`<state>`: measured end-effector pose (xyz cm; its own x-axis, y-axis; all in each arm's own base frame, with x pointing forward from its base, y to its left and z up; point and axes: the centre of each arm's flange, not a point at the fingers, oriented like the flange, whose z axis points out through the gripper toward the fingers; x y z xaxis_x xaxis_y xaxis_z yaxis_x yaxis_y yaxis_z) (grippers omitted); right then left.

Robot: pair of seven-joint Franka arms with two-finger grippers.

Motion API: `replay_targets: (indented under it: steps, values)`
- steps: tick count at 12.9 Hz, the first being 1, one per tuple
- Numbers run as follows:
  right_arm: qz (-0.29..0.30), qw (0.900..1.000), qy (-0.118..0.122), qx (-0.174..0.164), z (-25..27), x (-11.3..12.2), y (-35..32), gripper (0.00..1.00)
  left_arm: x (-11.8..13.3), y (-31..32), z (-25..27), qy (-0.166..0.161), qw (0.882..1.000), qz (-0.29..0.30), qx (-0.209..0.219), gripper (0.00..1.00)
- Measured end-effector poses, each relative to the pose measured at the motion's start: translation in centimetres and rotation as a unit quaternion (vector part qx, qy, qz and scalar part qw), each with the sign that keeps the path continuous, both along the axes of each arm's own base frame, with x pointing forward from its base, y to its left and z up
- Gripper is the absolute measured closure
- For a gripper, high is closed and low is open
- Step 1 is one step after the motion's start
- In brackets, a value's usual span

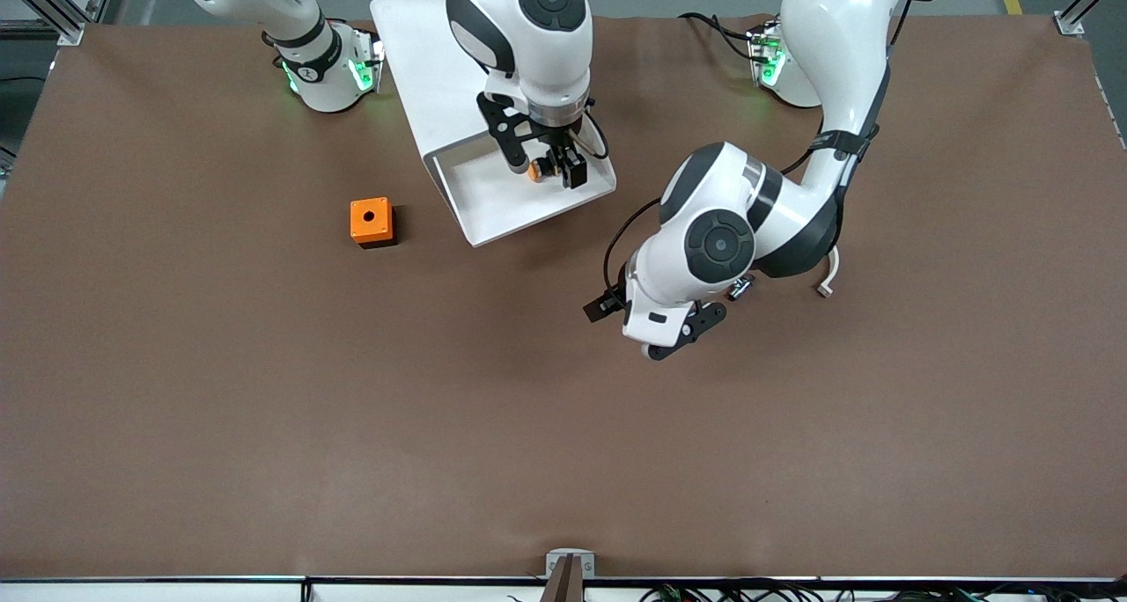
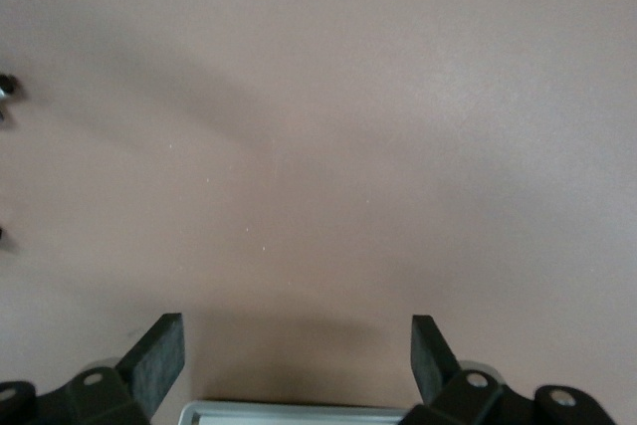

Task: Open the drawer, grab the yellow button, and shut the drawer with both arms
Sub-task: 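Grasp the yellow mushroom button in the drawer with the right gripper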

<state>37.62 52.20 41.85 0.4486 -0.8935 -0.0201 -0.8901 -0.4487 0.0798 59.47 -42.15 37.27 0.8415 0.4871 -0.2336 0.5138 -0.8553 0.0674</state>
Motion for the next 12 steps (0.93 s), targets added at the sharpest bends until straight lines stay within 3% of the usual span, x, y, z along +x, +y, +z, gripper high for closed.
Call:
replay_targets:
  steps: [4,12]
  values:
    - [0.005,1.000,0.000,-0.005,-2.2,-0.5,1.1,0.13,-0.5,-0.7,0.8,-0.019,1.000,-0.014,0.011,0.00]
    - [0.051,0.999,0.008,-0.017,-2.0,-0.2,0.6,0.23,-0.9,-1.2,1.1,-0.022,1.000,-0.019,0.011,0.00]
